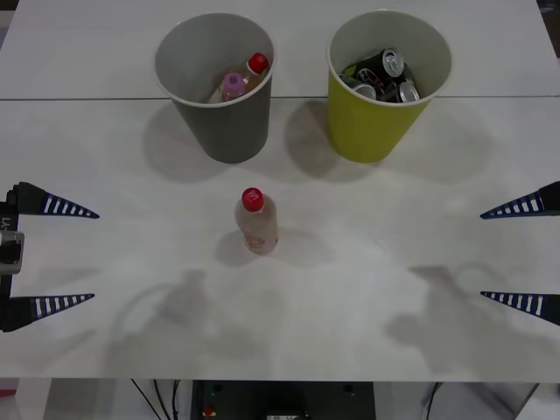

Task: Put the can into the green bin and the plastic bottle into the gray bin

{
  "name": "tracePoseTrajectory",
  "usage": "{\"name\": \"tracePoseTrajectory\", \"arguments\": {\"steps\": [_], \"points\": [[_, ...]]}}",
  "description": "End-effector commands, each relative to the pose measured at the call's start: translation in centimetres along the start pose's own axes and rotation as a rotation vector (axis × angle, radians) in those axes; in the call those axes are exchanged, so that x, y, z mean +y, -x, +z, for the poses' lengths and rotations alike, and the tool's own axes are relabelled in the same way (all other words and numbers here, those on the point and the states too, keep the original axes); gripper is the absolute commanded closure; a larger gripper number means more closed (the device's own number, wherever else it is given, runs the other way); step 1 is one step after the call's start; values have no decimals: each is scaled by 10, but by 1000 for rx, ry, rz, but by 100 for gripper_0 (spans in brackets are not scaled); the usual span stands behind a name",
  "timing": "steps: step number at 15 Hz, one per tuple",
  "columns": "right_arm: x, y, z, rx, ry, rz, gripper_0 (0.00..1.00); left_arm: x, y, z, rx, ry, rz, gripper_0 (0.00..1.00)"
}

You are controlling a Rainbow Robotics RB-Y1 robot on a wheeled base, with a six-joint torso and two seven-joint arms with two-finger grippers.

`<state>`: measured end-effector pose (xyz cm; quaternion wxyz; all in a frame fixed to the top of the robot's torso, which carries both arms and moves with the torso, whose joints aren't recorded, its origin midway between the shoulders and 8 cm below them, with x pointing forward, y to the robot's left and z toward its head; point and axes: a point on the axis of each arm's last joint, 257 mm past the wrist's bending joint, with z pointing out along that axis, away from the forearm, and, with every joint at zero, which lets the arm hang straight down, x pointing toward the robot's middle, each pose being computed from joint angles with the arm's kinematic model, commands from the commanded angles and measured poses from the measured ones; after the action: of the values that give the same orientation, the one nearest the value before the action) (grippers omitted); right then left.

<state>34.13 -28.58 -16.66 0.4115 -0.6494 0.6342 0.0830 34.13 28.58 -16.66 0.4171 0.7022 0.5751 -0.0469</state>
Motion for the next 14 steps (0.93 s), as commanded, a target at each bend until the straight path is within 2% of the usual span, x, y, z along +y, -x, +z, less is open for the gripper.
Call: {"name": "tracePoseTrajectory", "arguments": {"steps": [1,2,7,8,10,13,14], "points": [[0,0,0,0,0,0,0,0,0,0,0,0,0,0],[0,0,0,0,0,0,0,-1,-5,0,1,3,-19,0],[0,0,0,0,0,0,0,7,-4,2,-13,13,-32,0],[0,0,0,0,0,0,0,8,-5,4,-27,16,-54,0],[0,0,0,0,0,0,0,10,-6,13,-97,18,-140,0],[0,0,0,0,0,0,0,18,-2,28,-164,40,-197,0],[0,0,0,0,0,0,0,20,-1,34,-180,52,-203,0]]}}
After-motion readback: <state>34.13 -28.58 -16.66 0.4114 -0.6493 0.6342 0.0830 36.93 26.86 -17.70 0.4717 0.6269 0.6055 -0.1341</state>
